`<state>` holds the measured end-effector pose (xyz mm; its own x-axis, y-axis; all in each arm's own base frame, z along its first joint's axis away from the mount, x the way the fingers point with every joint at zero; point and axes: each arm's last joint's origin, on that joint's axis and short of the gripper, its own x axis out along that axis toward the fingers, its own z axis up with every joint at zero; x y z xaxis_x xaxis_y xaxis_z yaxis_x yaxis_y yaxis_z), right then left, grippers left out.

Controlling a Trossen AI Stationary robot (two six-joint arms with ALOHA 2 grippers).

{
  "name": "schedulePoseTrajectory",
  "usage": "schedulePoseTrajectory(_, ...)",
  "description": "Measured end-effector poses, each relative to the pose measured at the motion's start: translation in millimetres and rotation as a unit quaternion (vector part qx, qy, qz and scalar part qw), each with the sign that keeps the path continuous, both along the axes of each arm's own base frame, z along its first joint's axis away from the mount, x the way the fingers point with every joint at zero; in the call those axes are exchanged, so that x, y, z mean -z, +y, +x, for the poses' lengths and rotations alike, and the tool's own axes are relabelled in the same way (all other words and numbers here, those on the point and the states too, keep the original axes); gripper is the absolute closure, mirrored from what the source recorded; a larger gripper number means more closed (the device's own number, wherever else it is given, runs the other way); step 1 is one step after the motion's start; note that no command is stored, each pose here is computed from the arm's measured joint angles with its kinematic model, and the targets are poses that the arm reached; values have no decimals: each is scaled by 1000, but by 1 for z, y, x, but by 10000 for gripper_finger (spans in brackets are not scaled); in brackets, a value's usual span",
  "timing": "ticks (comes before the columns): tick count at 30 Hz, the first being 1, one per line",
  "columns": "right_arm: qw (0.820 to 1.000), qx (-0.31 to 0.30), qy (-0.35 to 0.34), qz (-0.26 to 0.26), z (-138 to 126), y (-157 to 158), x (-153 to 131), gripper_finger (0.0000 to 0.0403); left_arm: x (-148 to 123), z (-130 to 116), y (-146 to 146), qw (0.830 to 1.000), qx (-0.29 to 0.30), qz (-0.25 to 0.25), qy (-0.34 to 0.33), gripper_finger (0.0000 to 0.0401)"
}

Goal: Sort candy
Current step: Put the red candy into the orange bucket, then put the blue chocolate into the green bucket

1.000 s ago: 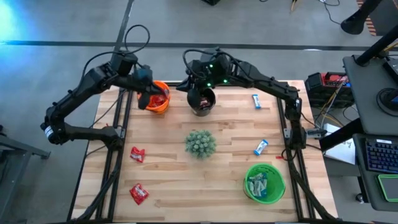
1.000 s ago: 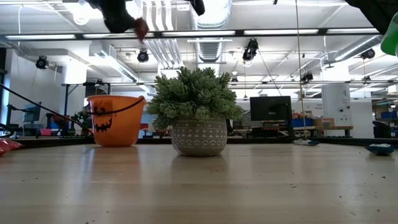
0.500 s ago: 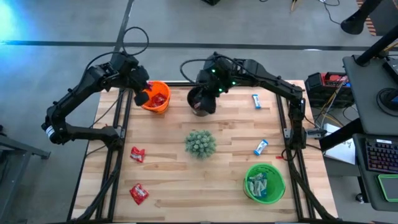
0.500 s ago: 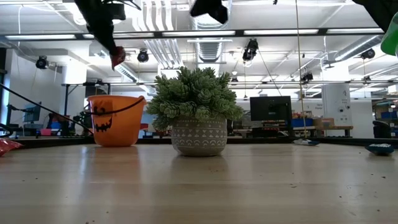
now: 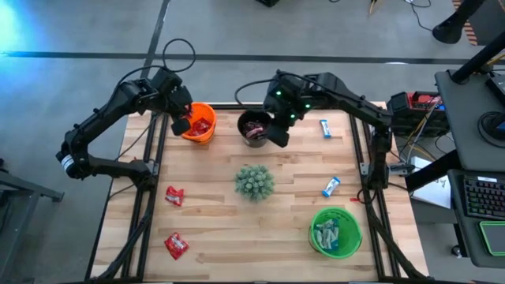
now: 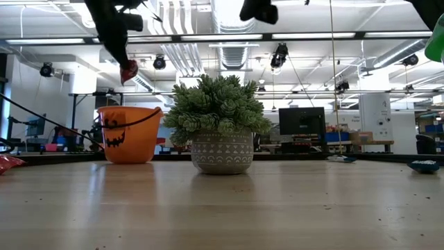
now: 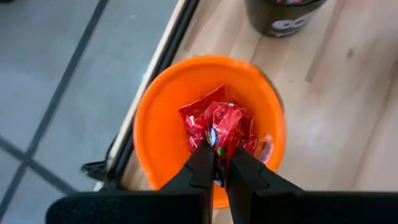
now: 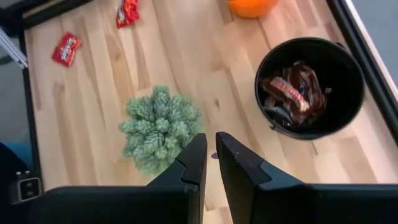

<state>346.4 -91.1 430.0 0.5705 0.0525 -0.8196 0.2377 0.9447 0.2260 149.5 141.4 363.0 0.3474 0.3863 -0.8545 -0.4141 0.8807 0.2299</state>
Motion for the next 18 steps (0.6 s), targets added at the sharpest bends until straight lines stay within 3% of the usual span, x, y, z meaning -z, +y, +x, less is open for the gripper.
schedulePoseTrajectory(4, 1000, 17, -16, -2, -15, 4, -14, 369, 0, -1, 1, 1000, -11, 15, 15, 374)
schedulePoseTrajectory(11, 993, 85, -25, -72, -35, 4, -32, 369, 0, -1, 2, 999, -6, 25, 25, 307)
schedulePoseTrajectory(18, 993, 87, -24, -76, -38, 4, -33, 369, 1, -2, 1, 999, -13, 22, 31, 267)
